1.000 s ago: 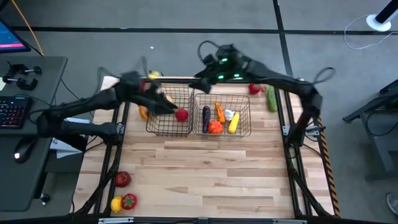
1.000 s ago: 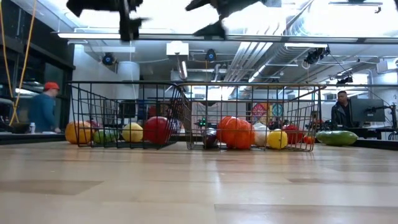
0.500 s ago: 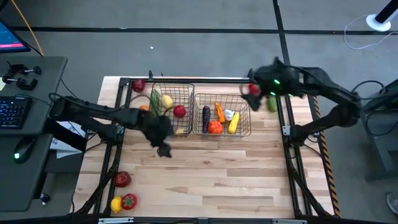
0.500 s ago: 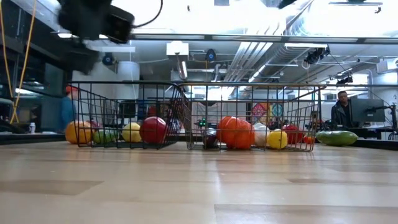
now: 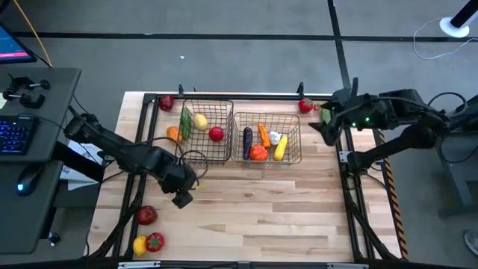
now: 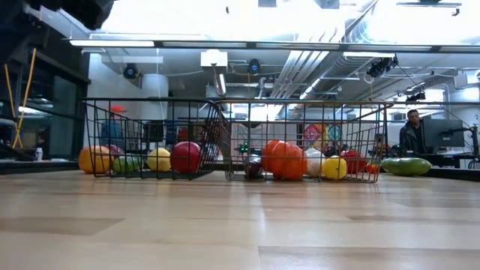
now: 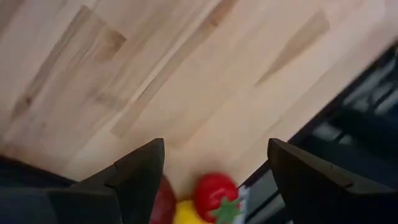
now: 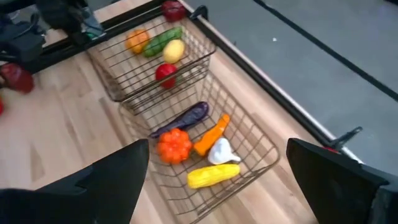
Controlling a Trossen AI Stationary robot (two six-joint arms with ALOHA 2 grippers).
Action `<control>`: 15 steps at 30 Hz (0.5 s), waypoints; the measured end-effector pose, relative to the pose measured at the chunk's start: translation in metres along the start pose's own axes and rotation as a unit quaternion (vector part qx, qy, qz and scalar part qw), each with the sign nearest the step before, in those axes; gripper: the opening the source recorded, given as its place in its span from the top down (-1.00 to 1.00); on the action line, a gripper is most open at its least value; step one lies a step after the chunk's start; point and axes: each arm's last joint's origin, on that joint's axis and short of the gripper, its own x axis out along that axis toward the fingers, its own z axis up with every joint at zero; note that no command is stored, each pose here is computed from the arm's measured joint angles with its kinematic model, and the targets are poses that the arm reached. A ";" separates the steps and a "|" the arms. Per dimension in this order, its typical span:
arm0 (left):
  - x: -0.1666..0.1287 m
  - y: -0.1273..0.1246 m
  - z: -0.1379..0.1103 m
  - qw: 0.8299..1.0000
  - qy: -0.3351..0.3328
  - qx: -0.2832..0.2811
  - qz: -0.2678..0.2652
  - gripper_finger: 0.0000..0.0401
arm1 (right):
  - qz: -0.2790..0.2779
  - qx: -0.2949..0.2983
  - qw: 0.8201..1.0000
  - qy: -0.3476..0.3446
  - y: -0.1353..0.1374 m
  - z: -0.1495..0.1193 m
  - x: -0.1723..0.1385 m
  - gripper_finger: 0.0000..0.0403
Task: Sort produce into baskets
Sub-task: Put the bottom red apple into the left wire basket
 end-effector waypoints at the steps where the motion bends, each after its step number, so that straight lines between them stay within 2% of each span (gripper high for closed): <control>1: 0.001 0.000 -0.002 1.000 0.001 0.021 0.001 -0.37 | 0.005 -0.002 1.000 0.002 0.003 -0.001 0.001 -0.84; 5: 0.006 0.005 -0.006 0.999 0.015 0.021 0.024 -0.37 | 0.018 -0.023 0.999 0.015 0.019 -0.003 0.006 -0.84; 8: 0.006 0.010 -0.009 0.998 0.031 0.025 0.053 -0.40 | 0.006 -0.041 0.999 0.014 0.032 -0.004 0.013 -0.84; 15: 0.007 0.017 -0.019 0.991 0.070 0.035 0.107 -0.67 | -0.026 -0.075 0.996 0.028 0.060 -0.006 0.037 -0.84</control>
